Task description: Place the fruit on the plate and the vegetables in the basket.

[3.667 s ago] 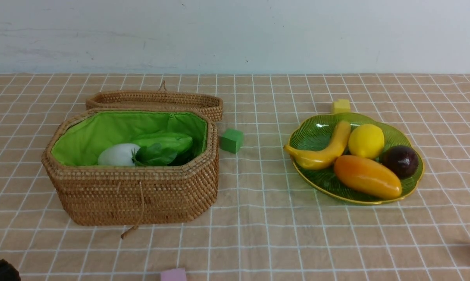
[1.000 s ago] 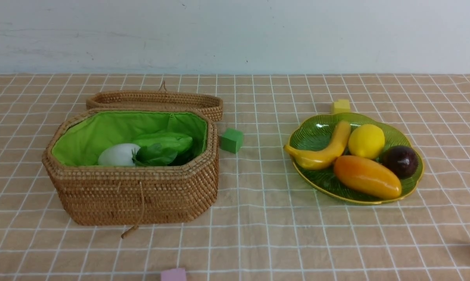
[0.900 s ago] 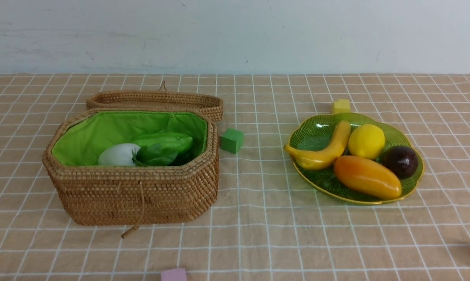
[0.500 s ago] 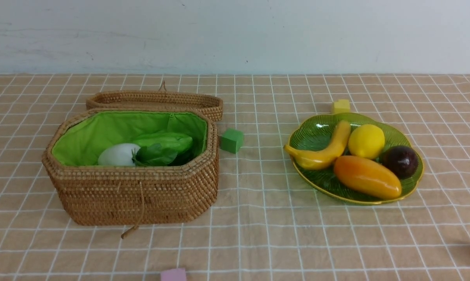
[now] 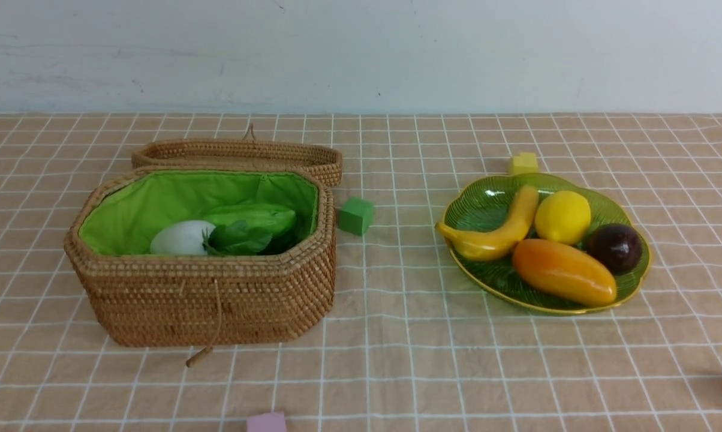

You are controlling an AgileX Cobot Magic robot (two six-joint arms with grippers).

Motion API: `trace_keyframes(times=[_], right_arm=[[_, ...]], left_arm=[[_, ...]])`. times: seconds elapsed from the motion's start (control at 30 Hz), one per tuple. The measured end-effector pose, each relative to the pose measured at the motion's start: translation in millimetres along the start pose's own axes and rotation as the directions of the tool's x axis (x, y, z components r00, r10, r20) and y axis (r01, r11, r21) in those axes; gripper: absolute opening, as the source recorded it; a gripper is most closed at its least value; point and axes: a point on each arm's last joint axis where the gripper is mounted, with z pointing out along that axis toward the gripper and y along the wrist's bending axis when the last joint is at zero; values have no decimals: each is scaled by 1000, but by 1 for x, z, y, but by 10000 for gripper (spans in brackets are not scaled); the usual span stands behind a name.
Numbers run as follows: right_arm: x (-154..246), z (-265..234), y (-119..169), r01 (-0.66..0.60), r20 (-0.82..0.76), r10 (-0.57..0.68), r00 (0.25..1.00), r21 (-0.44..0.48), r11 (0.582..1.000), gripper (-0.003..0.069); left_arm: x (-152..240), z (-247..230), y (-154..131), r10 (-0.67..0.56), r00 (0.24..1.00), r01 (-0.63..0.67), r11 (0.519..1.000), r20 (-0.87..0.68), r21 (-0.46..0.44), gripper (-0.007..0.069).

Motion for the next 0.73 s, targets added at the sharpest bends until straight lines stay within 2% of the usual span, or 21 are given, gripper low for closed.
trace_keyframes(times=[0.73], right_arm=[[0, 0, 0, 0, 0, 0, 1000, 0, 1000, 55]], left_arm=[[0, 0, 0, 0, 1000, 0, 1000, 0, 0, -13]])
